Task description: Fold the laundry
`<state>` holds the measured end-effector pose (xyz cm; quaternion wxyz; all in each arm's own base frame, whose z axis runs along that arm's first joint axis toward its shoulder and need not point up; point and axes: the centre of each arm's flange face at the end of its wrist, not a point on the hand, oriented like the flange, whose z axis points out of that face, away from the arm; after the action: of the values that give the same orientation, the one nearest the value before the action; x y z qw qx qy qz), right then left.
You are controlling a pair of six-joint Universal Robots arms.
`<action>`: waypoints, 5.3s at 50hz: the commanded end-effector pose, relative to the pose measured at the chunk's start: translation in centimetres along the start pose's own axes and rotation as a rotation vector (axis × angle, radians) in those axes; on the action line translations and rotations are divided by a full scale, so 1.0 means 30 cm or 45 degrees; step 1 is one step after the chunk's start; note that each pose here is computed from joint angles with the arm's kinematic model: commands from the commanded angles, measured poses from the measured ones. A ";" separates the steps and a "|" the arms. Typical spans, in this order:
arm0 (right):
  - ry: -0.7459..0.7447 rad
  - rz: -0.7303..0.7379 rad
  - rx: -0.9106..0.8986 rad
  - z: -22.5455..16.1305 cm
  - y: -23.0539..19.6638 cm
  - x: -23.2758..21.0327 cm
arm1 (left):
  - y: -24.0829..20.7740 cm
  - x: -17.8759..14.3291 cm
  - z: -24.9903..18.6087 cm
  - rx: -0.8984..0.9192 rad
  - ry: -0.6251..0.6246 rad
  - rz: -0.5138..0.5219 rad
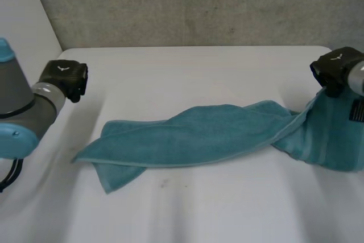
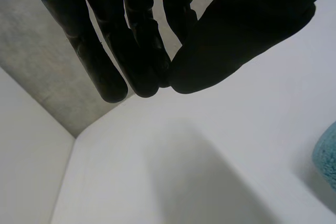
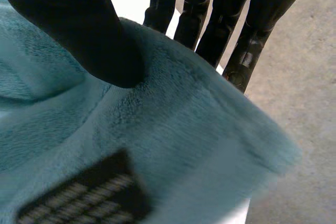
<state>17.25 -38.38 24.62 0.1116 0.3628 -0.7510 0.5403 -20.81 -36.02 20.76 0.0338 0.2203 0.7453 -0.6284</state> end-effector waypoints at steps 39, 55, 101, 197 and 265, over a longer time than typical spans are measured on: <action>0.058 0.081 0.083 -0.035 -0.012 -0.107 | 0.239 0.115 -0.271 -0.230 0.012 -0.086; 0.106 0.098 0.061 -0.018 0.029 -0.068 | 0.257 0.128 -0.260 -0.248 0.034 -0.087; 0.027 -0.089 0.045 -0.095 -0.060 0.082 | -0.108 -0.107 -0.050 -0.022 -0.030 -0.074; 0.001 -0.323 0.024 0.031 0.166 -0.120 | 0.145 -0.006 -0.001 -0.083 0.014 0.289; 0.023 0.267 -0.016 -0.007 0.331 0.058 | 0.031 0.059 -0.090 0.198 -0.051 -0.036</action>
<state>10.95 -37.06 19.84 0.0981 0.2754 -0.7770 0.5575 -21.56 -34.46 20.24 0.0622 0.2253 0.6658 -0.7086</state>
